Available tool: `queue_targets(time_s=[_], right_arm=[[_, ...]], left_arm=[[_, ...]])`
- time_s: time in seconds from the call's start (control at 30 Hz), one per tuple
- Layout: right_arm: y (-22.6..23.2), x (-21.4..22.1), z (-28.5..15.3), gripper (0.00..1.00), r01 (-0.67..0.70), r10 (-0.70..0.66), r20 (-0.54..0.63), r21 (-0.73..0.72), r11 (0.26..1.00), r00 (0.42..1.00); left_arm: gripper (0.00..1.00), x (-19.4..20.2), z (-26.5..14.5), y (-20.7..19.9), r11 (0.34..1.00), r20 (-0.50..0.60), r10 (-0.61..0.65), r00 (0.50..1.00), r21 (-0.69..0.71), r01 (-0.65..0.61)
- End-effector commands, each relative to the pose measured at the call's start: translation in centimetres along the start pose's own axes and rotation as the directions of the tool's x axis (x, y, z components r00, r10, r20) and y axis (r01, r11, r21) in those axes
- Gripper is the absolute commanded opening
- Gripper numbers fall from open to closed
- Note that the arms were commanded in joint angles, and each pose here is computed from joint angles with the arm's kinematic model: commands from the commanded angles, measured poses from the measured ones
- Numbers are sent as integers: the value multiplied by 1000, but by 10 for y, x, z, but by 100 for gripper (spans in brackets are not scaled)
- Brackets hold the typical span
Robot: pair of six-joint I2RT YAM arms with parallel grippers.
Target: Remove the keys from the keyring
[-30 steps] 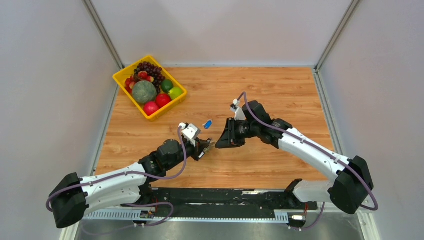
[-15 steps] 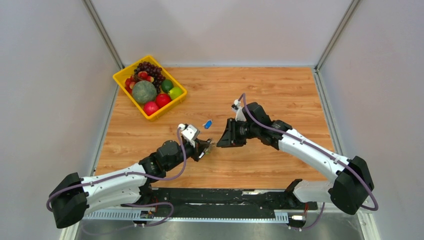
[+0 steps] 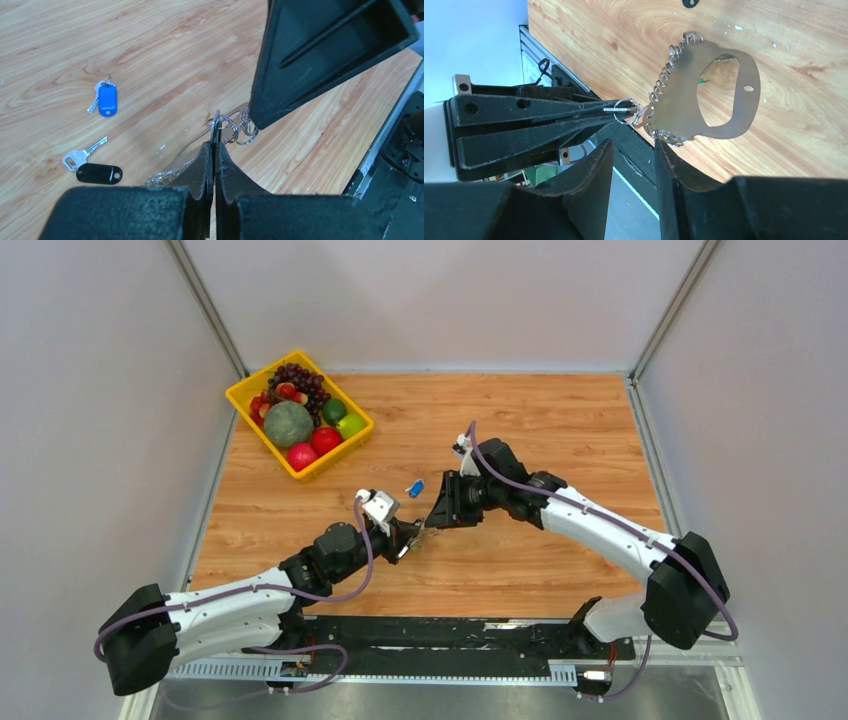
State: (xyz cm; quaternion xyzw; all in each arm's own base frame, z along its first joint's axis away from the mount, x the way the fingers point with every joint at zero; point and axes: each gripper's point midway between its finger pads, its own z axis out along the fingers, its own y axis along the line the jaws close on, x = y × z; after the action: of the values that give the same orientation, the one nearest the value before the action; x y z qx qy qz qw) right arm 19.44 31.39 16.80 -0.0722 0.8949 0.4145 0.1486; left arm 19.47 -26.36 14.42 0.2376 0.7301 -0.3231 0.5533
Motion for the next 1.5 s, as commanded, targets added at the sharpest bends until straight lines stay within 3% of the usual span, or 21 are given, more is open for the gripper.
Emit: queue_targets(time_s=[0.0, 0.1, 0.2, 0.4, 0.47, 0.53, 0.67, 0.73, 0.9, 1.2, 1.33, 1.47], right_arm=[[16, -18, 3, 42, 98, -97, 37, -28, 995, 995], [14, -22, -4, 48, 227, -225, 56, -14, 974, 973], [6, -32, -18, 53, 392, -396, 109, 58, 918, 912], [0, -17, -30, 65, 698, -693, 131, 14, 716, 709], [-2, -5, -29, 87, 768, -758, 138, -24, 641, 637], [-8, 8, -23, 97, 813, -802, 139, -33, 582, 580], [-17, 9, -11, 92, 895, -900, 119, 112, 433, 420], [-16, 6, -6, 90, 907, -916, 130, 145, 396, 379], [-18, -7, 7, 78, 912, -930, 136, 192, 362, 341], [-19, -17, 30, 69, 930, -949, 143, 204, 306, 281], [-11, -16, 29, 56, 939, -950, 179, 187, 289, 256], [-10, -13, 31, 36, 943, -949, 181, 165, 288, 259]], left_arm=[[0, -12, 0, -3, 1000, 52, -16, 999, 17, 15], [0, -12, 0, -3, 1000, 52, -15, 999, 15, 15], [0, -12, 0, -3, 1000, 53, -16, 998, 15, 15], [0, -14, 0, -3, 1000, 60, -16, 998, 17, 15], [0, -14, -1, -3, 1000, 63, -16, 998, 17, 15], [0, -15, -1, -4, 1000, 63, -16, 998, 17, 15], [0, -16, -1, -4, 1000, 66, -16, 998, 17, 15], [0, -15, -2, -3, 1000, 64, -16, 998, 17, 15], [0, -16, -3, -3, 1000, 68, -15, 998, 17, 14], [0, -15, -4, -2, 1000, 72, -13, 997, 15, 12], [0, -14, -5, -2, 1000, 73, -13, 997, 16, 12], [0, -13, -5, -3, 1000, 73, -18, 997, 21, 17]])
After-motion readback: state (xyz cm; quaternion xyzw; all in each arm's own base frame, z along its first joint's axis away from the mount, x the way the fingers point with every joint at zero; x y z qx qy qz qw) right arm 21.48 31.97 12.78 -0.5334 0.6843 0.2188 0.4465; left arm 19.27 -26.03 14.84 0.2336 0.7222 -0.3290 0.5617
